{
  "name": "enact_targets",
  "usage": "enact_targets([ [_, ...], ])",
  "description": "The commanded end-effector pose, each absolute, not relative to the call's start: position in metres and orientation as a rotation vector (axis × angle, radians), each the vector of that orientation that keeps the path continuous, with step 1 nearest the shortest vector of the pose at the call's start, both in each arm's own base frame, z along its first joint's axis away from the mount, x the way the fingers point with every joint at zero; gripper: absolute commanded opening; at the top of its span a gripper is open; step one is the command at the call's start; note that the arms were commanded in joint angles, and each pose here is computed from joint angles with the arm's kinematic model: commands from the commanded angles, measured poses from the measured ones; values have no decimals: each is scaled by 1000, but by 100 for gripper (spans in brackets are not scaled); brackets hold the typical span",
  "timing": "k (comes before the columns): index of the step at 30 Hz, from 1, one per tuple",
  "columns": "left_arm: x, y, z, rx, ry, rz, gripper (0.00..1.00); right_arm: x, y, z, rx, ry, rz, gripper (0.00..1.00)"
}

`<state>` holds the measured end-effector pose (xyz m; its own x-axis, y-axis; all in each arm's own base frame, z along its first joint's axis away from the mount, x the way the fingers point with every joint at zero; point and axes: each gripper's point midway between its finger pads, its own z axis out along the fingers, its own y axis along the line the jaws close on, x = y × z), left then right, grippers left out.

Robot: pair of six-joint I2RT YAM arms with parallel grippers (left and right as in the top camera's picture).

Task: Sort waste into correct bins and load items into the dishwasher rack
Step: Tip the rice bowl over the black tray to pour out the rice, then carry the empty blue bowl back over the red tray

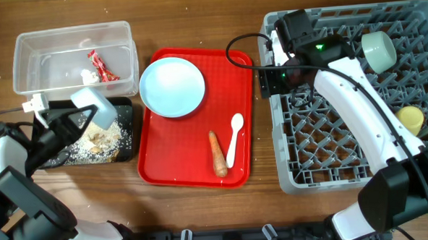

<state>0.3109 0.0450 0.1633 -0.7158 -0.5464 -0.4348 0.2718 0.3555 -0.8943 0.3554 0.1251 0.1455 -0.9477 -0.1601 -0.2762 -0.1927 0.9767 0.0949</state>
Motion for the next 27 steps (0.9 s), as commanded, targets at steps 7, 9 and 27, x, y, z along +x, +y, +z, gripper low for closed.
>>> enact_targets([
  [7,310,-29,180,59,2081,-1436,4,355,123,141,-235,2870,151,77],
  [9,316,-45,168,63,2232,-1388,4,355,123,141,-234,2869,152,77],
  [27,316,-211,70,264,2754,-558,5,355,123,140,-231,2873,151,77],
])
